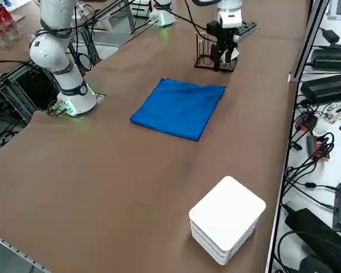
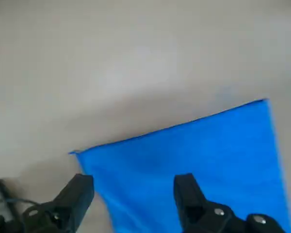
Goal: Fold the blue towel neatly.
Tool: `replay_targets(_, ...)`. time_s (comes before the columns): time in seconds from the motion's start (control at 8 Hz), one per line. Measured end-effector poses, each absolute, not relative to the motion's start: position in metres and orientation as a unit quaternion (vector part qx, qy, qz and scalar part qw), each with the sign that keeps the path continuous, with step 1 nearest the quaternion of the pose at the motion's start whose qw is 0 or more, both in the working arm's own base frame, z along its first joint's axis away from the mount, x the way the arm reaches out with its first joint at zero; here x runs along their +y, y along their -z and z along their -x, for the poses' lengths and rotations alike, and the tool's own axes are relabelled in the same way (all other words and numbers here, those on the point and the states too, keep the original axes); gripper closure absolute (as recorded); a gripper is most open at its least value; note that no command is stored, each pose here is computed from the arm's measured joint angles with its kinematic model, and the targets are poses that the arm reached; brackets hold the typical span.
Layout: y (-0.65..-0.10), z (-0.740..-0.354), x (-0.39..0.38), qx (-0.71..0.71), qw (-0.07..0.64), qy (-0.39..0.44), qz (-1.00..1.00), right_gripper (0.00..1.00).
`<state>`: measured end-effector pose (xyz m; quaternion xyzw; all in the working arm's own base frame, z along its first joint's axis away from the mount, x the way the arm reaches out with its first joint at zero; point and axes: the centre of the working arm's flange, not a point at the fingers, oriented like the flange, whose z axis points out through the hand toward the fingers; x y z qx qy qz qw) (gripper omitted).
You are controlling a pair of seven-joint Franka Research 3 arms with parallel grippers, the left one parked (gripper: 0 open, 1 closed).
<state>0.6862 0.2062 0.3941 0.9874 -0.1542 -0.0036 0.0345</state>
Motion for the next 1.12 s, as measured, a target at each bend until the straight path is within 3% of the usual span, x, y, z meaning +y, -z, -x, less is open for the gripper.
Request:
replay_targets(0.62,-0.493,-0.675,0.036,-0.067,0.038,0.018,-0.997,0.0)
replay_targets(1.12,-0.552,-0.641,-0.031,-0.081,0.007,0.0,-0.997,0.0)
